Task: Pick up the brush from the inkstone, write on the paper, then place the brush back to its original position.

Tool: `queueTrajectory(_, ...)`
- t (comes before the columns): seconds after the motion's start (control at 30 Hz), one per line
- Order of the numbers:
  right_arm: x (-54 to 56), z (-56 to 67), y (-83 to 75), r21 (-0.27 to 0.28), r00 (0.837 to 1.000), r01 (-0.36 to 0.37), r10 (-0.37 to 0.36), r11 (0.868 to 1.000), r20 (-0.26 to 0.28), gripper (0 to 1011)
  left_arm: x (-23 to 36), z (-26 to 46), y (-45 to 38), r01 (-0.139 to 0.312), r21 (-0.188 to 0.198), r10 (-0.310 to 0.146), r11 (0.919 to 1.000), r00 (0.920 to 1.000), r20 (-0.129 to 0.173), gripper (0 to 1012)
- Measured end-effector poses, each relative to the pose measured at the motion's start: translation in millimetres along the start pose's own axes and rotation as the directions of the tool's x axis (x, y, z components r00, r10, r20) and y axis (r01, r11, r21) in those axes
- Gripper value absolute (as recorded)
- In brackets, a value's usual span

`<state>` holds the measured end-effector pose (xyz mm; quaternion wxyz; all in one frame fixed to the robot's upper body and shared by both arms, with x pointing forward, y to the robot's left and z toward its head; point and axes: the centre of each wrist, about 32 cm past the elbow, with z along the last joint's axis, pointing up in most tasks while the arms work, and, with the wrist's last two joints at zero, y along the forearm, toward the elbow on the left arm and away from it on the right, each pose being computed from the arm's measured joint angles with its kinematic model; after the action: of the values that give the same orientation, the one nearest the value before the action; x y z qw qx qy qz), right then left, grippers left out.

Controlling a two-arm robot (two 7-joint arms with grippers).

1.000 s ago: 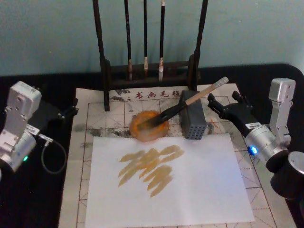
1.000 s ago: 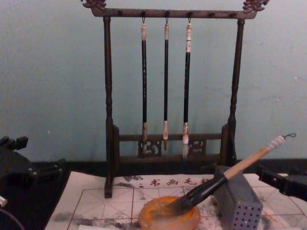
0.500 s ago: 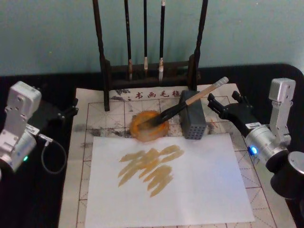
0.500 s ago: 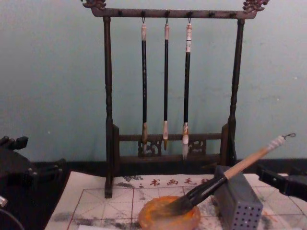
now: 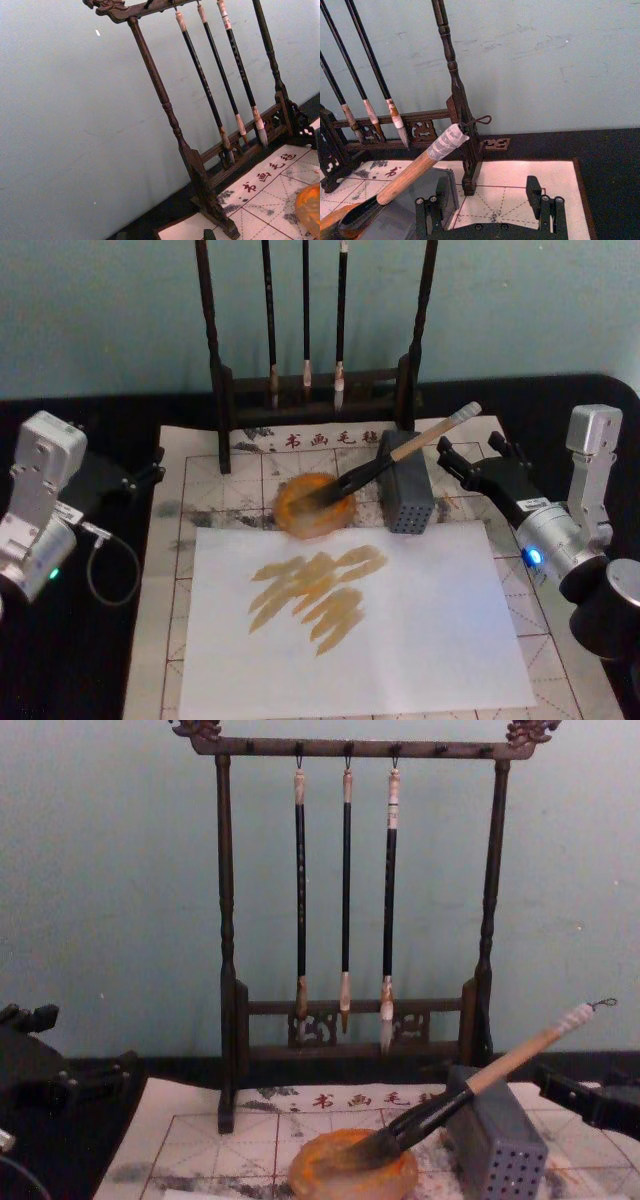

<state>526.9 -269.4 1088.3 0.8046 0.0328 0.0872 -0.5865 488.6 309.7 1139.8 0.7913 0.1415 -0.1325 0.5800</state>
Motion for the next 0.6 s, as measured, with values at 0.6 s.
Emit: queueTrajectory(0.6, 0.0, 0.0, 0.0, 0.0, 1.0, 0.0, 0.0, 1.0, 0.0, 1000, 0.0, 0.0, 0.0, 0.0, 0.0, 0.0, 1.0, 1.0, 0.0, 1001)
